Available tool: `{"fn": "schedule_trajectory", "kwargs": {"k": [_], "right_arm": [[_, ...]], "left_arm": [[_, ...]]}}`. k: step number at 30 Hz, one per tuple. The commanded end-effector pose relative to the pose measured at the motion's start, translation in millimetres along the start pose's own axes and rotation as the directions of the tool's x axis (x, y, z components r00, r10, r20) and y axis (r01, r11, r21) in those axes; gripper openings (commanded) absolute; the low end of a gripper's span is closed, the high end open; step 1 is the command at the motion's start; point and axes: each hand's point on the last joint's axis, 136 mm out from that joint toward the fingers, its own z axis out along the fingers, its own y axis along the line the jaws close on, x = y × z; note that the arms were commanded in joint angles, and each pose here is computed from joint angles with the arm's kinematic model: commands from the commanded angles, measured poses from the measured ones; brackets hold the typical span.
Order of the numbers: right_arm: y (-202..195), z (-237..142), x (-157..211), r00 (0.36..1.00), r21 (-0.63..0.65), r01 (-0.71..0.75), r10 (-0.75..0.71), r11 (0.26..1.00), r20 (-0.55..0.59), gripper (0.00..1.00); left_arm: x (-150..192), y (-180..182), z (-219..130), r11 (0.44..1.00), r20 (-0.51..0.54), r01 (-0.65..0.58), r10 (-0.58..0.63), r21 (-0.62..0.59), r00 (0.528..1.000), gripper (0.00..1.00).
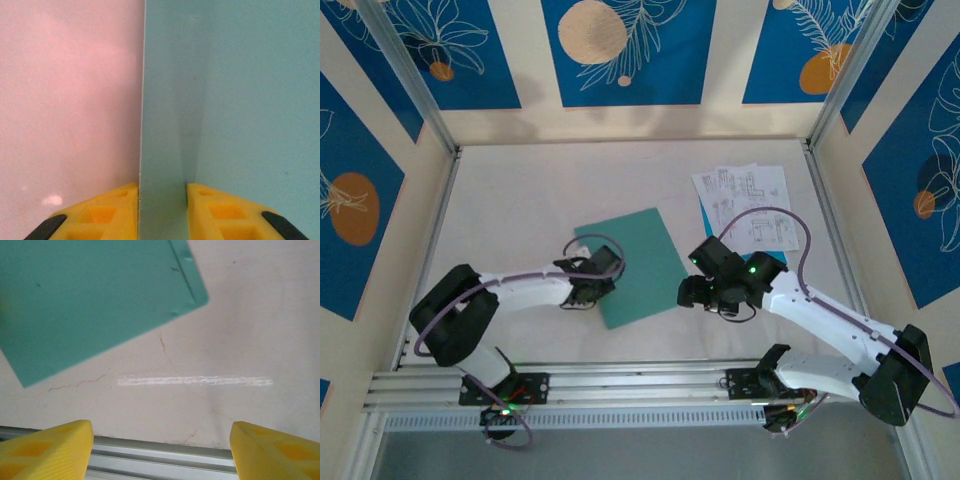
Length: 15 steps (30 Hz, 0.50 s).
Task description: Put the files into the folder
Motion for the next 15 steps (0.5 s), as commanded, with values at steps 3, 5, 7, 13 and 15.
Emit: {"fn": "schedule_trajectory", "kwargs": {"k": [3,5,7,13,15], "right_arm": [[15,13,-5,0.999,-0.061,-0.031,0.029,0.998,-0.026,0.73],[20,16,-9,0.999,-0.083,-0.034,0.032,0.996,-0.026,0.73],[28,18,-17,0.999,-0.118,-0.034,0.032,0.992,-0.017,0.74],[43,32,-51,0.996,-0.193,-0.085,0.083,0.978,-0.017,0.74],[47,42,-62,0.994,-0.202,-0.105,0.101,0.974,-0.031,0.73]], "left_arm": [[-24,43,9,0.951,-0.079,-0.255,0.244,-0.175,0.966,0.33],[-39,40,3,0.935,-0.058,-0.294,0.288,-0.196,0.956,0.41],[-49,32,-10,0.926,-0.038,-0.328,0.327,-0.189,0.944,0.52],[-34,13,-62,0.971,-0.003,-0.237,0.237,-0.039,0.972,0.65],[-12,-2,-72,0.984,-0.034,-0.163,0.166,0.078,0.985,0.66]]}}
